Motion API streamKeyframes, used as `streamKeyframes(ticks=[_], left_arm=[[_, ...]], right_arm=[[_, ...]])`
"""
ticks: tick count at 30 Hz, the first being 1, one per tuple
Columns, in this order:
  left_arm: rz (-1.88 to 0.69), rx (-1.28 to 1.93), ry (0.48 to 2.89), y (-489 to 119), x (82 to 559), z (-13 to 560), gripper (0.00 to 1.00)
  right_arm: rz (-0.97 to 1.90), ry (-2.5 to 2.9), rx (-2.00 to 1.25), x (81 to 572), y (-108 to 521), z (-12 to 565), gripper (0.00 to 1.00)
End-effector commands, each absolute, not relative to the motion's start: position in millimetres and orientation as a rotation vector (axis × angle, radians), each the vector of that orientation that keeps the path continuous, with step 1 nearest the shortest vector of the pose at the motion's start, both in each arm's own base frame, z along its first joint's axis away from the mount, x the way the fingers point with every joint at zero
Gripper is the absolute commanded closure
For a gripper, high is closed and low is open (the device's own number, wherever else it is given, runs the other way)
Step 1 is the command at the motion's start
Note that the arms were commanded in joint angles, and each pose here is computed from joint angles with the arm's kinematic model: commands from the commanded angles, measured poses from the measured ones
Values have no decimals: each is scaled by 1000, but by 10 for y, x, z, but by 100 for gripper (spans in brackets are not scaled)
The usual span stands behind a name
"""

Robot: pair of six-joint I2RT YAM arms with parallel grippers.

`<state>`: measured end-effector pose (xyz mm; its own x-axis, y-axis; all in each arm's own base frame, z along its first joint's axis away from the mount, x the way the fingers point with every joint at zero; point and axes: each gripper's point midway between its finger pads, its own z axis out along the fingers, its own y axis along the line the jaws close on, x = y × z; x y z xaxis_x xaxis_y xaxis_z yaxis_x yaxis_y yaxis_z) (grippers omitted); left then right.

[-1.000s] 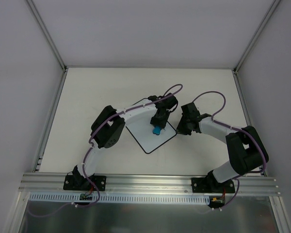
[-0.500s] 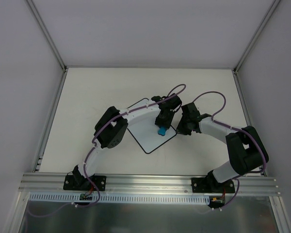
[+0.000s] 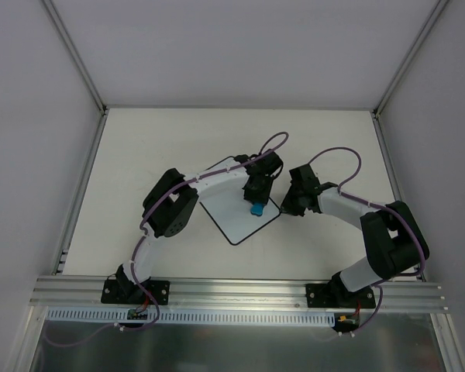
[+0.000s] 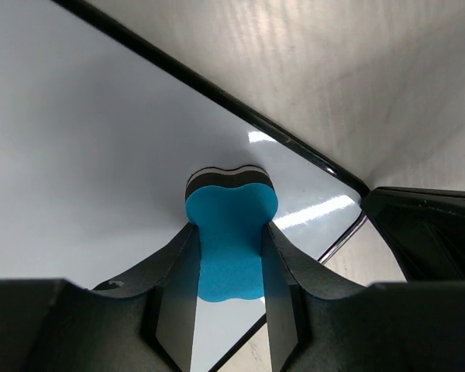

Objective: Erase the whiteboard

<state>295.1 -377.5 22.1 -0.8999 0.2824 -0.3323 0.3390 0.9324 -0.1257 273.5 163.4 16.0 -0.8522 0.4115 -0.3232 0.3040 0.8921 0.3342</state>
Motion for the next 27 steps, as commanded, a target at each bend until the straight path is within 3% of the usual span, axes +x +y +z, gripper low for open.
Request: streamKeyframes(ticks=[1, 13, 27], left_arm=[[34, 355, 2962, -3042, 2784, -305, 100], [119, 311, 2910, -2648, 3022, -140, 100], [-117, 485, 2889, -3546, 2782, -79, 100]], right_arm=[[293, 2783, 583, 2427, 1521, -123, 100], [286, 2786, 583, 2451, 1511, -136, 100], [289, 2789, 594, 2454, 1521, -142, 100]])
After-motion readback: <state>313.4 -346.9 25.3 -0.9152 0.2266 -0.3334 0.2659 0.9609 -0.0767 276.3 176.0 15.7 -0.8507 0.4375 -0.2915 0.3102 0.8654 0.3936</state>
